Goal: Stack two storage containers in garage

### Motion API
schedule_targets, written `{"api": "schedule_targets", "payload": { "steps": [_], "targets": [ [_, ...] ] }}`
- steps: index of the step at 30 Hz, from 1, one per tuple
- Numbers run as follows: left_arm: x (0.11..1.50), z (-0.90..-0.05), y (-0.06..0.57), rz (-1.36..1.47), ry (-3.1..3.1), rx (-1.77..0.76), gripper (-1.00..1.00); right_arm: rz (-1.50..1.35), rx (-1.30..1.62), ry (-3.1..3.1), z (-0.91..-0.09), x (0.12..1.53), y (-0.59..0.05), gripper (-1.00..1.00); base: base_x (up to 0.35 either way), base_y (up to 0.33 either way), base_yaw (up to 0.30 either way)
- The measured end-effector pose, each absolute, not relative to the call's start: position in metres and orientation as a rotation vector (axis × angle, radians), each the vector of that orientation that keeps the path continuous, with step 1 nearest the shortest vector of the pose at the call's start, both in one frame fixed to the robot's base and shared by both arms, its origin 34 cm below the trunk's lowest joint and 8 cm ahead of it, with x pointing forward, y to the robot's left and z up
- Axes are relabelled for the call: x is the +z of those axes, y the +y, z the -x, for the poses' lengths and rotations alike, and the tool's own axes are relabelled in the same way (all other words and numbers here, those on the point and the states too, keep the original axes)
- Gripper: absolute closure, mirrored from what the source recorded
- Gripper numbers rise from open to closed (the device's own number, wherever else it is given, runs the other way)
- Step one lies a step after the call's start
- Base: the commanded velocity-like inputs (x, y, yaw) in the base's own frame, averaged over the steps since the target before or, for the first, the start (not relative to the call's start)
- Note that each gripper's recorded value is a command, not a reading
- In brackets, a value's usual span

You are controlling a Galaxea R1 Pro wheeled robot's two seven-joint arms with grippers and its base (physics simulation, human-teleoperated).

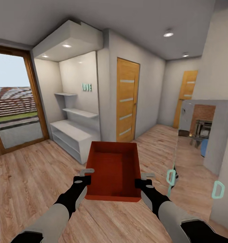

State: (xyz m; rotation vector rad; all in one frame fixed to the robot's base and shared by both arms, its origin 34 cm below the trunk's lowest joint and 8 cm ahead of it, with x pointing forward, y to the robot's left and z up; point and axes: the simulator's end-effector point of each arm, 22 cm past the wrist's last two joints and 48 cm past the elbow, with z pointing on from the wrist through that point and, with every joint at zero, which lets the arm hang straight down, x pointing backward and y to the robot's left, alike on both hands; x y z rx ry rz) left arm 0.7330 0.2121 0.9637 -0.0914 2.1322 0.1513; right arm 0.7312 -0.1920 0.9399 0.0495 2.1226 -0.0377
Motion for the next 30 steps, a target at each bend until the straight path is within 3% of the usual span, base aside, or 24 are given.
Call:
{"api": "schedule_targets", "payload": {
  "steps": [15,30],
  "targets": [
    [0.9634,-0.7329,0.2124,0.092,2.133,0.151,1.0,-0.049,-0.038,2.123,-0.7311,0.9398,-0.1916,1.0,0.324,0.0,-0.006],
    [0.9633,-0.7327,0.2114,0.093,2.133,0.151,1.0,-0.048,-0.038,2.123,-0.7312,0.9397,-0.1926,1.0,0.324,0.012,-0.225]
  ]
}}
